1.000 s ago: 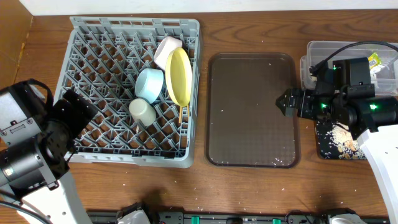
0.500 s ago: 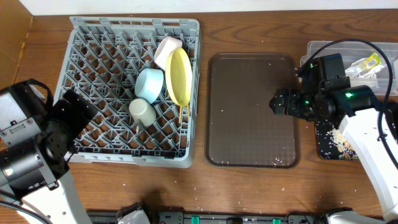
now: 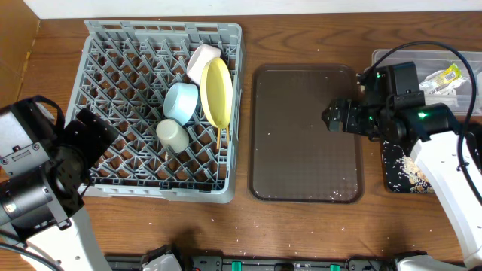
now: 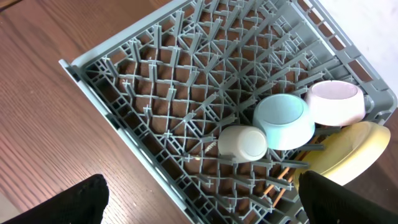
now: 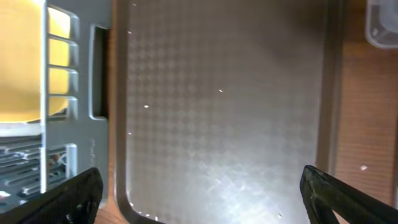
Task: Sort waste into correct bins and load items into the dishwasher
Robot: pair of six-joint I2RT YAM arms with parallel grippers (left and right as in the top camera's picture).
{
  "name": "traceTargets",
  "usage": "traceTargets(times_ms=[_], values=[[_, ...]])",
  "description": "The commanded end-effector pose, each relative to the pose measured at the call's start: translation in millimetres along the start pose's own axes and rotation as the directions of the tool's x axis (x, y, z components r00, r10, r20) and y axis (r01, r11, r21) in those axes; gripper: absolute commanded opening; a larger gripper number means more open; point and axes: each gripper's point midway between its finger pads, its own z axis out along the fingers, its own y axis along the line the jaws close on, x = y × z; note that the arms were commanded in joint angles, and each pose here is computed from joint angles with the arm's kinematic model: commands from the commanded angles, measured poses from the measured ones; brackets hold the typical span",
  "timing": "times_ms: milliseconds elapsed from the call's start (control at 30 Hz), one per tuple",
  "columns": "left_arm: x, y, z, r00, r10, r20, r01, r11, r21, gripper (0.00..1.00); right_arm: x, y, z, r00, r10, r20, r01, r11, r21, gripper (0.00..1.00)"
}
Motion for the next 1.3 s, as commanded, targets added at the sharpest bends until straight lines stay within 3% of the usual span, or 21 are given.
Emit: traceTargets(times_ms=[0, 267, 333, 500, 633, 800, 1267], values=[[-2.3, 1.9, -1.9, 1.0, 0.002, 0.011, -0.002, 1.0, -0.008, 0.99, -10.0, 4.5, -16.1, 0.998, 0.005, 0.056, -0.002, 0.999, -0.042, 0.99], [-2.3, 1.9, -1.9, 1.0, 0.002, 0.011, -0.002, 1.0, -0.008, 0.99, -10.1, 5.6, -54.2, 0.988, -0.065, 0.142, 0.07, 0.997, -0.03, 0.92], [-2.3, 1.9, -1.9, 1.0, 0.002, 0.011, -0.002, 1.0, -0.008, 0.99, 1.1, 9.2, -75.0, 0.983, -0.08, 0.164, 0.085, 0.996, -0.021, 0.99], [-2.3, 1.8, -1.9, 1.0, 0.002, 0.011, -0.002, 1.0, -0.008, 0.99, 29.0, 20.1, -95.4, 0.976, -0.138, 0.169, 0.142, 0.99, -0.007, 0.99], [-2.3, 1.9, -1.9, 1.0, 0.002, 0.011, -0.002, 1.0, -0.008, 0.99, 51.3, 18.3, -97.5, 0.962, -0.185, 0.202, 0.178, 0.983, 0.049, 0.99], [-2.3, 1.8, -1.9, 1.0, 0.002, 0.011, -0.002, 1.0, -0.008, 0.99, 80.3, 24.8, -97.3, 0.964, -0.16, 0.213, 0.165, 0.986, -0.004, 0.99], [-2.3, 1.9, -1.9, 1.0, 0.002, 0.011, -0.002, 1.0, -0.008, 0.99, 102.0, 4.1, -90.1, 0.984, -0.116, 0.134, 0.109, 0.992, 0.059, 0.99]])
